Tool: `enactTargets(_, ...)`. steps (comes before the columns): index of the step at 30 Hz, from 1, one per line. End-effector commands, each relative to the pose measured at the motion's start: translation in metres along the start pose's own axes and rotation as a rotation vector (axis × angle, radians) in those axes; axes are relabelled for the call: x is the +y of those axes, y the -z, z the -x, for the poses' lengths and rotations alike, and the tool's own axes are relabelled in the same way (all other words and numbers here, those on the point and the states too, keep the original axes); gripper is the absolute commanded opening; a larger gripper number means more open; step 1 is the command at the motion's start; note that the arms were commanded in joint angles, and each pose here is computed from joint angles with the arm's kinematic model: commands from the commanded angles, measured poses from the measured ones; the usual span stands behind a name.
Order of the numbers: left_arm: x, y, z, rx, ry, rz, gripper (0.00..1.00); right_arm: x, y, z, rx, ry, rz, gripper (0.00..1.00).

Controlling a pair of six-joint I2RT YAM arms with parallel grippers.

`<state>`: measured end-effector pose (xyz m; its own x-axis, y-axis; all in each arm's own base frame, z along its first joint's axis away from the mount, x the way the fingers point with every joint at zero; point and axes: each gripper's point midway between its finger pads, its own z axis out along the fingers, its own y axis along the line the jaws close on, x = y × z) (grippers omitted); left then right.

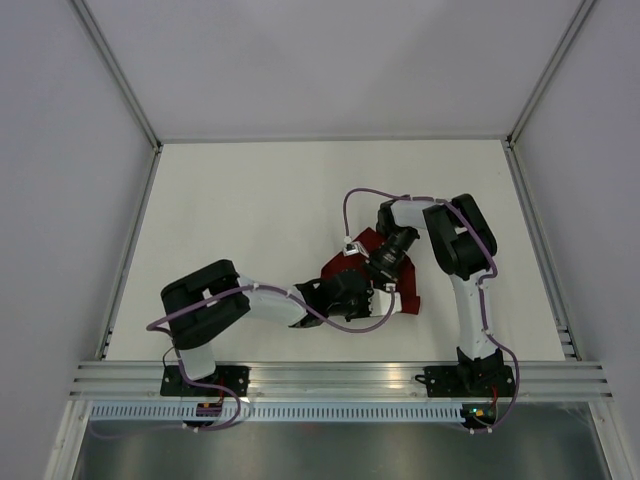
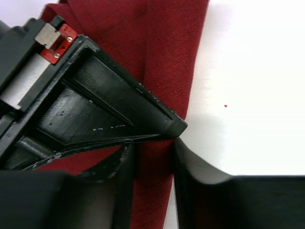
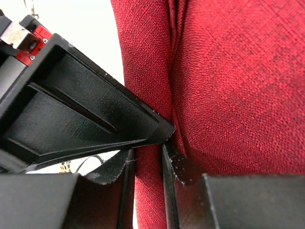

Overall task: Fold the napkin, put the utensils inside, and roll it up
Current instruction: Roll the napkin with the utensil

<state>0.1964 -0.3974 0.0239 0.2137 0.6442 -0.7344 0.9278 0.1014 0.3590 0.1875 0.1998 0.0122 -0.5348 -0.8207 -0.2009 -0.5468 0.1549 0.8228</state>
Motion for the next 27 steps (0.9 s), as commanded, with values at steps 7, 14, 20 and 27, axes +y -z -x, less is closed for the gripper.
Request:
enactTargets(7,-0.023,-0.009,-0.022,0.099,0.163,-0.198,0.05,-0.064,0.009,-0.004,0.049,0.183,-0.222,0.29)
enactTargets(14,-0.028,-0.006,-0.024,0.084,0.250,-0.280,0.02,-0.044,0.041,0.022,-0.082,0.223,-0.311,0.57)
enactTargets(20,-0.025,-0.005,-0.023,0.080,0.332,-0.353,0.02,-0.032,0.081,0.042,-0.245,0.200,-0.462,0.63)
enactTargets(27,-0.008,-0.004,-0.026,0.066,0.510,-0.453,0.02,-0.022,0.157,0.043,-0.498,0.178,-0.637,0.64)
